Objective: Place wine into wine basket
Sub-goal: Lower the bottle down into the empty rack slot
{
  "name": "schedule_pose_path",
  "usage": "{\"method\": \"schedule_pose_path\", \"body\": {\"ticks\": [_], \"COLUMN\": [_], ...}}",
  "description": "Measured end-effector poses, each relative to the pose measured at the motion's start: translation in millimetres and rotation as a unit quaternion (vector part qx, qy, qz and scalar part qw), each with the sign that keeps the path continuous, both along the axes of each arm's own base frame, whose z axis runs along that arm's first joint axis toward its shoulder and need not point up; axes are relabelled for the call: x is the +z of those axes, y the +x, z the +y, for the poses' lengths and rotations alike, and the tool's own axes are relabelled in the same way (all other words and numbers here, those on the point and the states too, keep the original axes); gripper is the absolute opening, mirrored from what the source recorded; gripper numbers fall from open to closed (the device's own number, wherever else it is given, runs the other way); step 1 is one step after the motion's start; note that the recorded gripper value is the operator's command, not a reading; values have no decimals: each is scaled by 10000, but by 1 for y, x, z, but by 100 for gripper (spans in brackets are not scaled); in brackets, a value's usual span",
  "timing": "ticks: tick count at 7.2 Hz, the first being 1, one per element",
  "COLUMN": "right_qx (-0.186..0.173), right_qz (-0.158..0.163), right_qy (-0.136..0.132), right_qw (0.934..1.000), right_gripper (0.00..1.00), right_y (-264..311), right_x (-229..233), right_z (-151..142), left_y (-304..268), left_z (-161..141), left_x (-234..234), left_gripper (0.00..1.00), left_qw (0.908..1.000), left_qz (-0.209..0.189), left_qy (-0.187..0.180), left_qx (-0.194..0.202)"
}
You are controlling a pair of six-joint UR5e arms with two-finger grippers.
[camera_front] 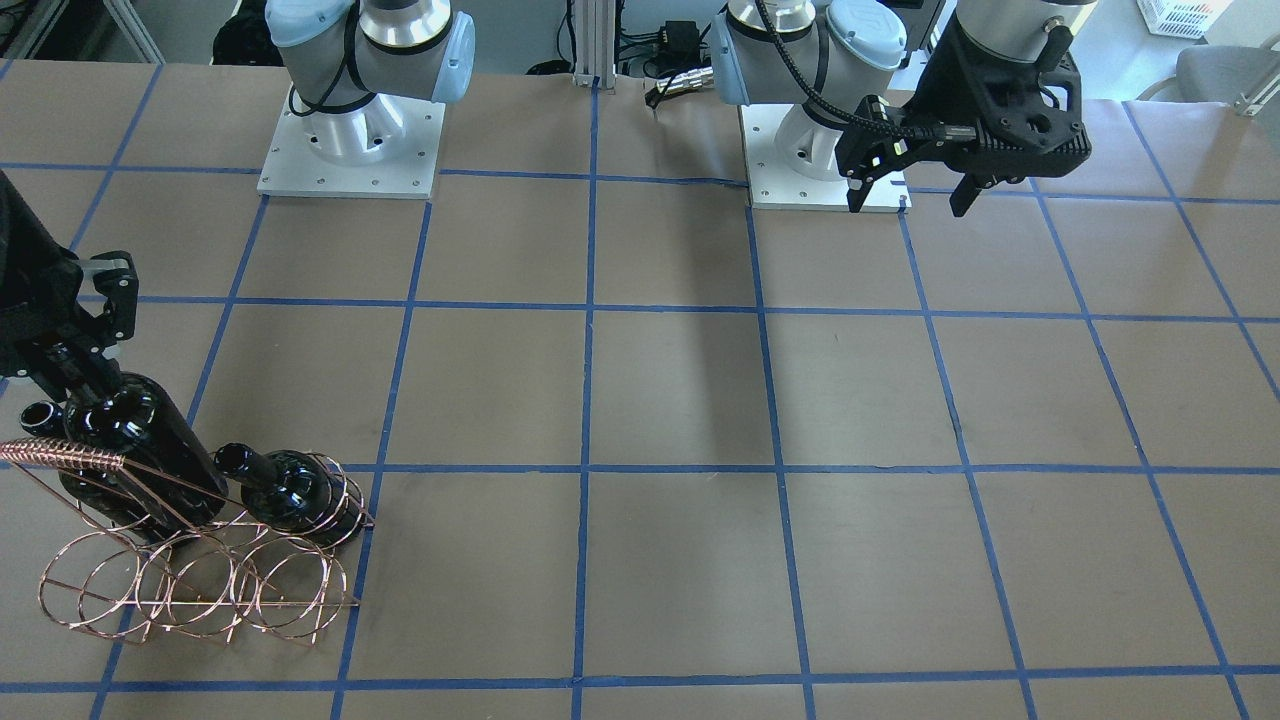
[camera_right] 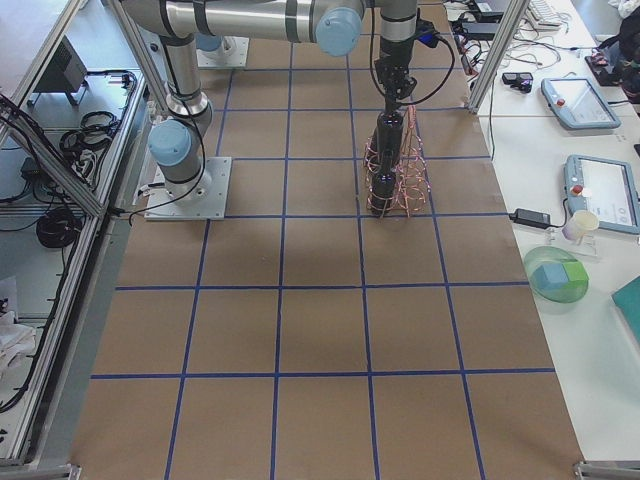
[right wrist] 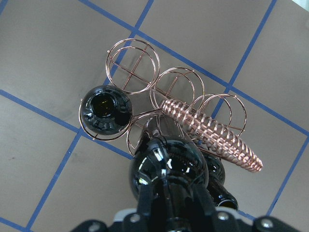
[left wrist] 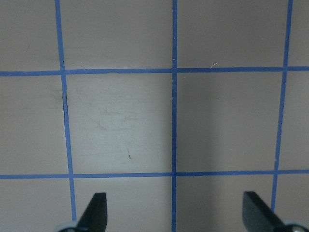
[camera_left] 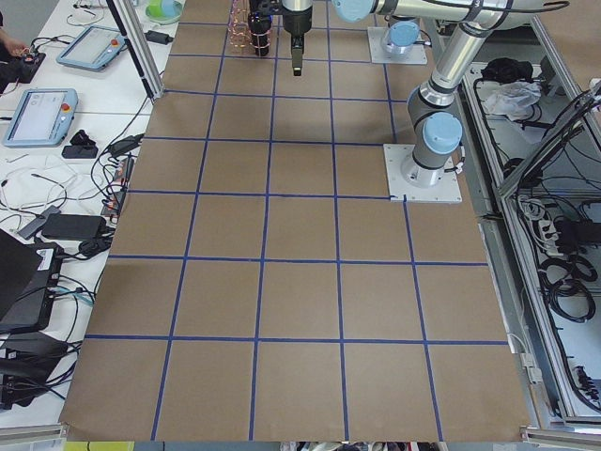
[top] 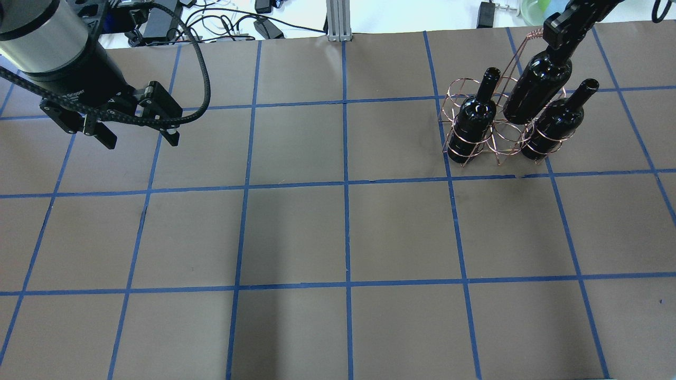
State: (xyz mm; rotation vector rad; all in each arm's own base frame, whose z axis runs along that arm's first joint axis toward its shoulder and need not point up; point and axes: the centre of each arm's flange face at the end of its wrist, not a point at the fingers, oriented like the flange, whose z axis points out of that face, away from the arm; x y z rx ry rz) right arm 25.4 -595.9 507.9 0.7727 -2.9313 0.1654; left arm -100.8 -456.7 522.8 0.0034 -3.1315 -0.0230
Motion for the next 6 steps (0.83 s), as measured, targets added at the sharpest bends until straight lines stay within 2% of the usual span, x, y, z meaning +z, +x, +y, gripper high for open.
{"method": "schedule_pose_path", "body": {"ticks": [6], "right_qx": [73], "right_qz": [-43], "right_qy": [216], "right_qw": [9997], "right_gripper": [0], "right_y": [-2], "right_x": [-27], "right_z": [-15], "left_y": [-1], "left_z": [1], "left_x": [0], "left_gripper": [100], "left_qw": [10000], "left_qz": [0], "left_qy": [-3], "left_qx": [-8]}}
